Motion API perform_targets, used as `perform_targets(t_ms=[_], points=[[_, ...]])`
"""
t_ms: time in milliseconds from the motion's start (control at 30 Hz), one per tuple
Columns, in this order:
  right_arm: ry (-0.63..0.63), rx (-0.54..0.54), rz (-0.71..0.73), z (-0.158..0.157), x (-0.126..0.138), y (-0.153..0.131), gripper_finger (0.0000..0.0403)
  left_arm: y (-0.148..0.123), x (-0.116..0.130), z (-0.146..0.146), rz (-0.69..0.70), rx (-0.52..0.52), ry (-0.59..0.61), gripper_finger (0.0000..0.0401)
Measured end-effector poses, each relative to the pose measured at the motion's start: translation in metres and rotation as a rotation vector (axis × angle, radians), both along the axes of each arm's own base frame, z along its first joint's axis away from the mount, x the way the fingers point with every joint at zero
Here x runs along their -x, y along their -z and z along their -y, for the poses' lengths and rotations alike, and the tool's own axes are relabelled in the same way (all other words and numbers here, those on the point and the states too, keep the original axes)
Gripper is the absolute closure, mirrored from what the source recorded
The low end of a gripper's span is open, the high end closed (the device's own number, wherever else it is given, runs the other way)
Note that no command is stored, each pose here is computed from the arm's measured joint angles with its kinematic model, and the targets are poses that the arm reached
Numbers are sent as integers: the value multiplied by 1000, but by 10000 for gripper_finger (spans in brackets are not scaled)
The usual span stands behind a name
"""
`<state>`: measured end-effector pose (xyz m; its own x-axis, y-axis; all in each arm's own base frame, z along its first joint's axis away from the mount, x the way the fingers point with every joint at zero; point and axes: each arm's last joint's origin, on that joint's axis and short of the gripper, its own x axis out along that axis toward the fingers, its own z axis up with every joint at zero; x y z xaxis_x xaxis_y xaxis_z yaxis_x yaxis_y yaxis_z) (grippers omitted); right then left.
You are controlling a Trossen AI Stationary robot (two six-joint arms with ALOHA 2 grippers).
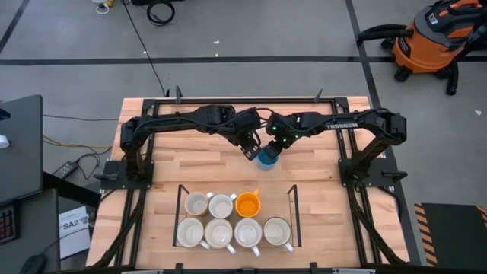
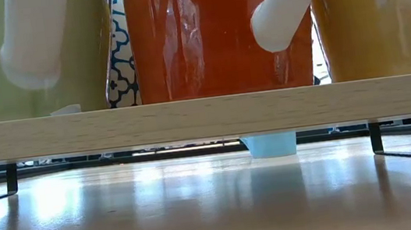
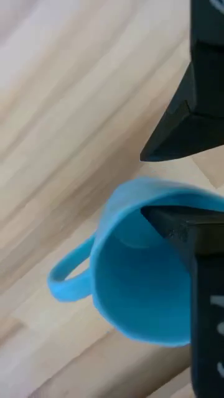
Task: Place coffee mugs
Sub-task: Put the blue mug on the shelf
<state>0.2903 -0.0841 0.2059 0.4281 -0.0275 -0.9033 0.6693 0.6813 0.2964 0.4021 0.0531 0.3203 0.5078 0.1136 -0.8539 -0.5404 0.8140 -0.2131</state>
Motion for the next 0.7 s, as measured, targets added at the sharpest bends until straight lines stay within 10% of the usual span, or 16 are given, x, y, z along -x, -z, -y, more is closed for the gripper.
perform_targets(t_ms=[700], points=[[-538,381,246,-5,-3,-40,272,-66,78,75,-53,-250,273,234]])
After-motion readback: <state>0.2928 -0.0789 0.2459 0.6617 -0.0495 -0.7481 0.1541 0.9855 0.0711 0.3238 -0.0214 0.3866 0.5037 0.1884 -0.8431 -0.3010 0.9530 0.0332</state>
